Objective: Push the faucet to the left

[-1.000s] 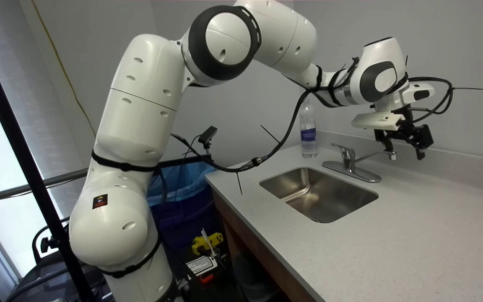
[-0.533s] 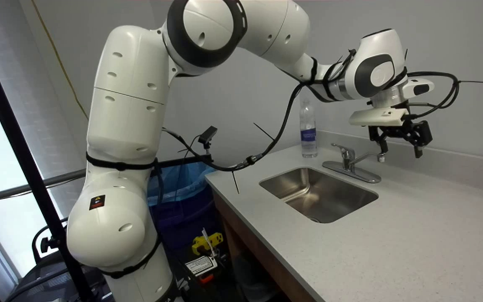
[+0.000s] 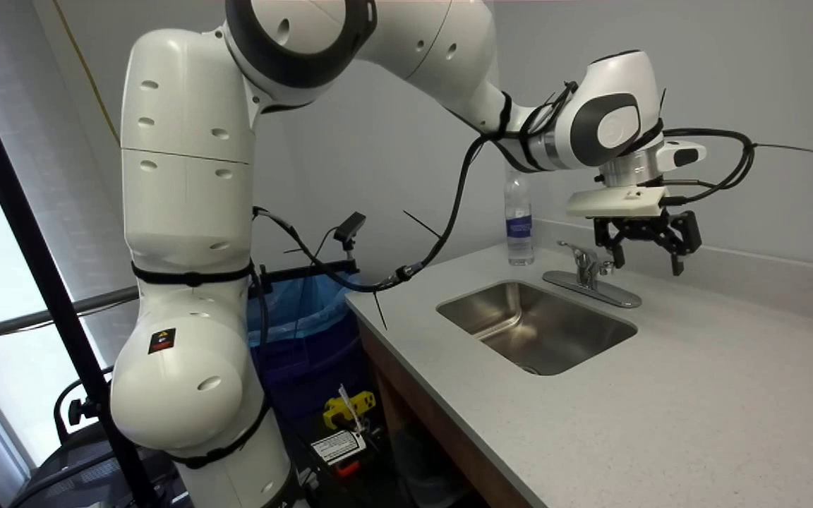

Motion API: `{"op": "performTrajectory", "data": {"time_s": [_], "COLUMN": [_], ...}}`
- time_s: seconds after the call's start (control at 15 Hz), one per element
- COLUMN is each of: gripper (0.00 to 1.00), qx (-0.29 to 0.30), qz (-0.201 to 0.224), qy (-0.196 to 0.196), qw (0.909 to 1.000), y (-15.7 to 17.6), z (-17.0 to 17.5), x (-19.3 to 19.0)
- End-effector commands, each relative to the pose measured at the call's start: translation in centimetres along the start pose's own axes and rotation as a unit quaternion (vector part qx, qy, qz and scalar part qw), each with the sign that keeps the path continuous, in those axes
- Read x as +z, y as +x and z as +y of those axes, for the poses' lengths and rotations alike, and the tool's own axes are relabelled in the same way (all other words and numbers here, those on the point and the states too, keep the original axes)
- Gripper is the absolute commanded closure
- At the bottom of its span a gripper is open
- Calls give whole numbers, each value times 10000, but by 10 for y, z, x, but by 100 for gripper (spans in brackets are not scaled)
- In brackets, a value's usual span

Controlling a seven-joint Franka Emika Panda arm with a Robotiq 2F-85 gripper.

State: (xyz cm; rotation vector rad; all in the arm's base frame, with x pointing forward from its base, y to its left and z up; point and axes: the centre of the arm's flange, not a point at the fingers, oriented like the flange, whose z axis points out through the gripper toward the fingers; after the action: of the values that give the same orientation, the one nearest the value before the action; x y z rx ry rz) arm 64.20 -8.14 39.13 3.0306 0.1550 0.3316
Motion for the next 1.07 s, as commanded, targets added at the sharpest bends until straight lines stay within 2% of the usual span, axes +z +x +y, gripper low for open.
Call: {"op": "performTrajectory", "data": {"time_s": [0.0,0.27,0.67,1.0], "gripper": [0,0,0,0], "qx": [-248,-344,-765,-942], "qz": [-286,-380,-480,-429], "qy": [86,77,266,297], "qw": [9992,9987,9956,9942], "y": [-38,-47,-52,-57], "z": [-22,-41,-98,-108], "x": [10,22,30,20]}}
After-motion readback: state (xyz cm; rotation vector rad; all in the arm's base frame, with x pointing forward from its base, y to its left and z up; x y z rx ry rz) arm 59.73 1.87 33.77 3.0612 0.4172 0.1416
